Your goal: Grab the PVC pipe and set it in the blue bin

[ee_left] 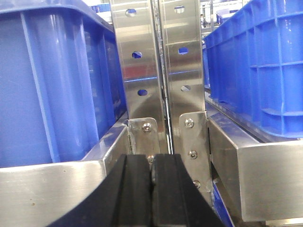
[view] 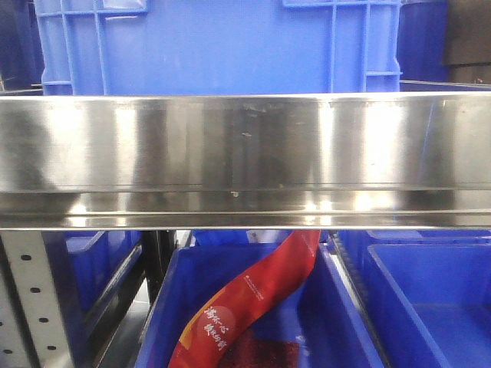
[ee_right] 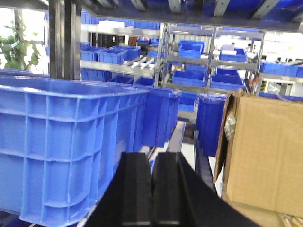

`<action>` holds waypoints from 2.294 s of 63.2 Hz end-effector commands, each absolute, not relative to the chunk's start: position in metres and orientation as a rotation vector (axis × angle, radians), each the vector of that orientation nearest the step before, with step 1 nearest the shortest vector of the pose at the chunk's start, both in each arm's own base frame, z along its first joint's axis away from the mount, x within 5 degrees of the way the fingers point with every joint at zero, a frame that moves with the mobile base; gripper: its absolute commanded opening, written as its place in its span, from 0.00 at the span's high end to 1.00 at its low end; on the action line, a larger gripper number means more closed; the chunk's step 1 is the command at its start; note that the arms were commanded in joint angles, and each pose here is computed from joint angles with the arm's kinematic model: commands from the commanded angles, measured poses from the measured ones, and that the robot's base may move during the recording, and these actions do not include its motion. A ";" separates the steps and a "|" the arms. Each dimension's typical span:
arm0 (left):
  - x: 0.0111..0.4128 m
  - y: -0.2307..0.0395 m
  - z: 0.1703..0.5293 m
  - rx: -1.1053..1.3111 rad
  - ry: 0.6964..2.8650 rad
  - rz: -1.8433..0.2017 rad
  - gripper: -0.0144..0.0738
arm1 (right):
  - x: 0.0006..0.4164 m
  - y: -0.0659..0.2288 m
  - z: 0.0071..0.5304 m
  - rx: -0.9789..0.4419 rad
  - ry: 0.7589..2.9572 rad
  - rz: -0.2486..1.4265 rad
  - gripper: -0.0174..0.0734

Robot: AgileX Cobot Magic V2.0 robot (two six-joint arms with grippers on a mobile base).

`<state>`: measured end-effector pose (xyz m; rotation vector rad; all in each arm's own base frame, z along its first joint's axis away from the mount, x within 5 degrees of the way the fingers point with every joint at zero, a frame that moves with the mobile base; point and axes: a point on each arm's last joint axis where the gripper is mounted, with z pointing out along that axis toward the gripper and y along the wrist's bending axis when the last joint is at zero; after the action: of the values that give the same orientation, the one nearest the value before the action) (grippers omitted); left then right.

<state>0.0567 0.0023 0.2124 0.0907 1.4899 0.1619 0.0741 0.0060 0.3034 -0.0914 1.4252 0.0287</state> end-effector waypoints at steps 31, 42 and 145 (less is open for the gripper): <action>0.056 0.002 0.215 0.084 1.466 0.149 0.96 | 0.049 -0.002 0.257 0.009 1.367 -0.053 0.99; 0.056 0.002 0.215 0.084 1.466 0.149 0.96 | 0.050 -0.005 0.245 0.055 1.350 -0.108 0.99; 0.056 0.002 0.215 0.084 1.466 0.149 0.96 | 0.054 -0.008 0.223 0.079 1.370 -0.134 0.99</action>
<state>0.0567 0.0023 0.2124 0.0907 1.4899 0.1619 0.0548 -0.0074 0.2213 0.0772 1.4007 -0.1197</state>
